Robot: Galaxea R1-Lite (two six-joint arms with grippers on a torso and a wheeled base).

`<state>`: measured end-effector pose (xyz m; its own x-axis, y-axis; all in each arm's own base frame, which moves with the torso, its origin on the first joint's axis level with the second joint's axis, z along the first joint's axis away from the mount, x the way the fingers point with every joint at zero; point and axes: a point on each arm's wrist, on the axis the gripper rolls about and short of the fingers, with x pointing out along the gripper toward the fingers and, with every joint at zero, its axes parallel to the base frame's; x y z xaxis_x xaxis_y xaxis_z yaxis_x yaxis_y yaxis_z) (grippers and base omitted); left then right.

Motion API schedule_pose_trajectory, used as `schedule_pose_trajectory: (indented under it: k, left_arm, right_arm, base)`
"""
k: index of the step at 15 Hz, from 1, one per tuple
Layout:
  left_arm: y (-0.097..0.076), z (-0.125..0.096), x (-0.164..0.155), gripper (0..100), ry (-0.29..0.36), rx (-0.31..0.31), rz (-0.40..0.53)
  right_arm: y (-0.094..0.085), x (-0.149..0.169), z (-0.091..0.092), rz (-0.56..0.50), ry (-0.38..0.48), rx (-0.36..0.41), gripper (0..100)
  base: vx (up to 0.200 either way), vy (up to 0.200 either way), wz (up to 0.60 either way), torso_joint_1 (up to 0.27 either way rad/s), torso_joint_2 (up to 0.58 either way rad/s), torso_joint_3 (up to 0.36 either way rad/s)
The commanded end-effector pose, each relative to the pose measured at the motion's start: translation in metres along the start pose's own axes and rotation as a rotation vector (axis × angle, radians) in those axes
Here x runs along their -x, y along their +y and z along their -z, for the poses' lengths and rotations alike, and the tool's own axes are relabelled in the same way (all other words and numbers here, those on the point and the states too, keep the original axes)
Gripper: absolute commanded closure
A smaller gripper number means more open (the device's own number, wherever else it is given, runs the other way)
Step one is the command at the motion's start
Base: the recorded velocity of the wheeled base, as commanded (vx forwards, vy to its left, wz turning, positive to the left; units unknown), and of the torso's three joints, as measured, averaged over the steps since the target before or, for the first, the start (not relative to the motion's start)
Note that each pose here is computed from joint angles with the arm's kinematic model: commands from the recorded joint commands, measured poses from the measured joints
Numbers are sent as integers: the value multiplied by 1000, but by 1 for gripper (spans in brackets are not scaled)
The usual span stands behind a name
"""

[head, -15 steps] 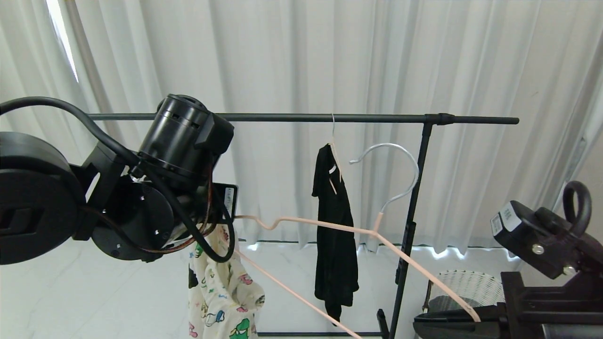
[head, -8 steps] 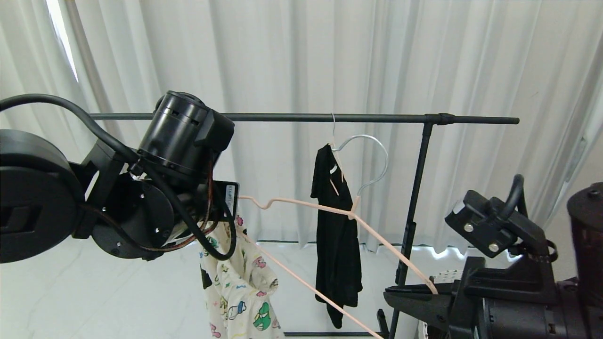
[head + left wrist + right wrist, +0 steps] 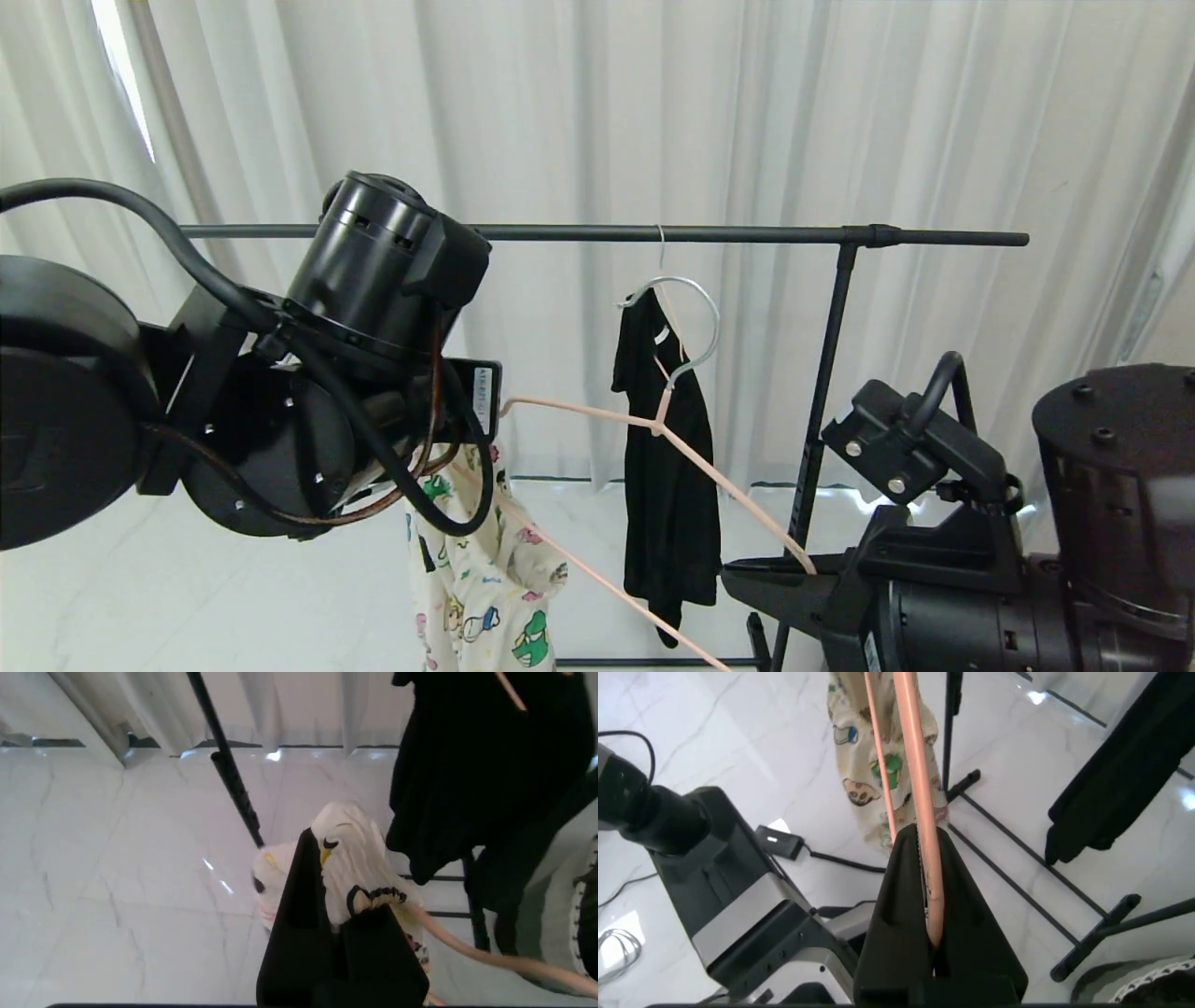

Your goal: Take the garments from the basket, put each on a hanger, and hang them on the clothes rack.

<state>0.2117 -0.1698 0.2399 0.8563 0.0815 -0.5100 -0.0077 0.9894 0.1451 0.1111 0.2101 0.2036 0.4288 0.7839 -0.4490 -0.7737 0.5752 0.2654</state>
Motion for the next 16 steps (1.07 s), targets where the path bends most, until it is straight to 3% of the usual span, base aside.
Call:
schedule_pose_trajectory:
  k: [1,6,11,16]
  left_arm:
    - [-4,-2,10,100,-18,-1,41]
    - [-7,-5,29,100,-19,-4,203]
    - [-7,-9,30,100,-27,5,213]
    - [-5,-12,42,100,-54,13,244]
  right_arm:
    - [2,-9,-2,1,12,2,100]
    - [11,-28,-9,-24,11,6,100]
    - [23,-48,-18,-4,-19,-23,100]
    - [28,-59,-14,42,-13,-56,100]
  base:
    - [0,0,0,0,0,0]
    - [0,0,0,0,0,0]
    - [0,0,0,0,0,0]
    - [0,0,0,0,0,0]
